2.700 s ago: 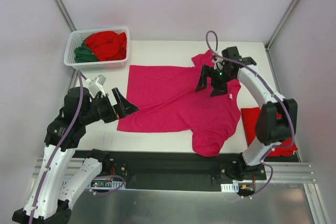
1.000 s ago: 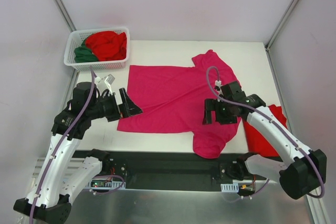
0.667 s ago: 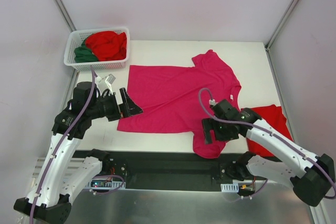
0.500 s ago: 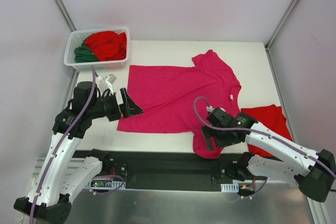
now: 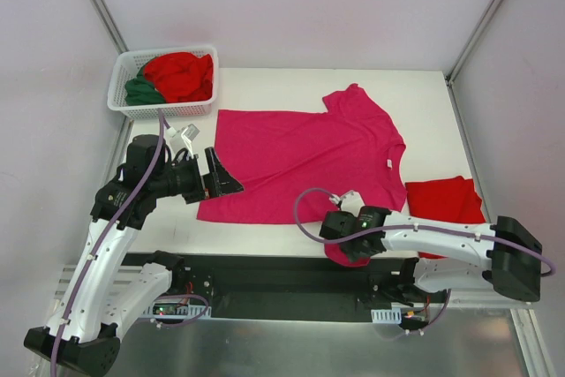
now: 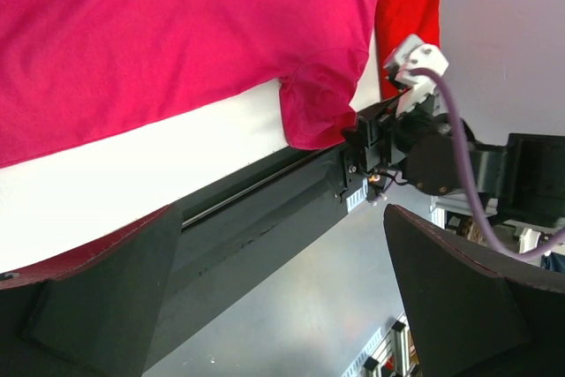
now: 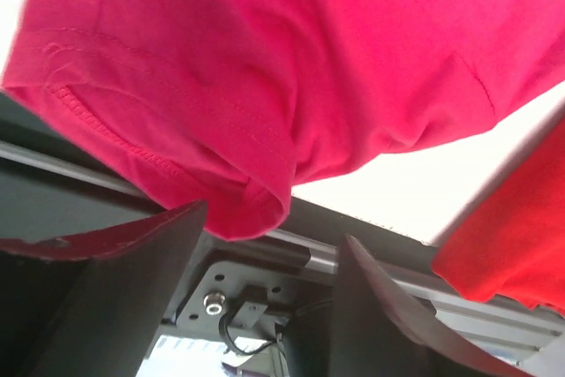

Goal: Fold and stack the t-shirts

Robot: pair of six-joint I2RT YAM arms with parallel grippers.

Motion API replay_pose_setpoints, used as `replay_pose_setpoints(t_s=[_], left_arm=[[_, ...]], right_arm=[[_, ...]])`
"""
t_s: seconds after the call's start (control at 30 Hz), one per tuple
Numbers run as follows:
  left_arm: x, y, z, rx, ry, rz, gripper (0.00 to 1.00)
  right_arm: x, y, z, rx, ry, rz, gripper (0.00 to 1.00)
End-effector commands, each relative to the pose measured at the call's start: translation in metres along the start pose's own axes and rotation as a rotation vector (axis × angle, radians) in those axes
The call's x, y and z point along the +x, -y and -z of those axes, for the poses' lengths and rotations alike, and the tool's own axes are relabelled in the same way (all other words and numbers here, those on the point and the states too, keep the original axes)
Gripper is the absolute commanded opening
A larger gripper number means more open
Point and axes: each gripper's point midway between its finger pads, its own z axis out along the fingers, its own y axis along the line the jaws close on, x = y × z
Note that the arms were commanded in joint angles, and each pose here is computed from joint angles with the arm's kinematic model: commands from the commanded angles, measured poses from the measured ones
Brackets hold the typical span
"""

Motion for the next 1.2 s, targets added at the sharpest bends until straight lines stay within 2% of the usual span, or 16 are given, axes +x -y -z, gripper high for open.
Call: replay_pose_setpoints(t_s=[0.0, 0.07, 0.1, 0.2, 0.27, 0.33, 0.4, 0.7, 0.93, 1.17], left_arm=[[-0.002, 0.013, 0.005, 0.057, 0.015, -0.047, 1.0], [-0.002, 0.014, 0.006, 0.06, 0.016, -0.048, 0.99], [-0.002, 0.013, 0.006, 0.058, 0.016, -0.047, 0.99], [-0.003, 0.014, 0.005, 0.059, 0.015, -0.046, 0.99], [-0.003, 0.014, 0.006, 0.06, 0.016, -0.045, 0.99], [-0.002, 0.014, 0.006, 0.06, 0.017, -0.046, 0.99], [-0.003, 0.014, 0.006, 0.057, 0.02, -0.045, 0.99], [0.001, 0.01, 0.005, 0.052, 0.019, -0.043, 0.99], [0.004, 0.006, 0.004, 0.043, 0.017, -0.039, 0.99], [0.005, 0.005, 0.006, 0.041, 0.029, -0.039, 0.99]], right_arm=[[-0.006, -0.007, -0.01, 0.039, 0.053, -0.041, 0.61], [-0.004, -0.009, -0.014, 0.046, 0.054, -0.035, 0.54], [-0.004, -0.01, -0.014, 0.048, 0.055, -0.031, 0.38], [-0.004, -0.011, -0.018, 0.054, 0.056, -0.011, 0.27], [-0.005, -0.01, -0.018, 0.064, 0.056, -0.002, 0.15], [-0.004, -0.011, -0.019, 0.065, 0.048, 0.001, 0.11], [-0.003, -0.013, -0.017, 0.053, 0.041, 0.002, 0.01], [0.005, -0.036, 0.012, -0.053, -0.005, 0.079, 0.01], [0.033, -0.048, 0.022, -0.089, -0.118, 0.185, 0.01], [0.044, -0.05, 0.036, -0.057, -0.176, 0.312, 0.01]])
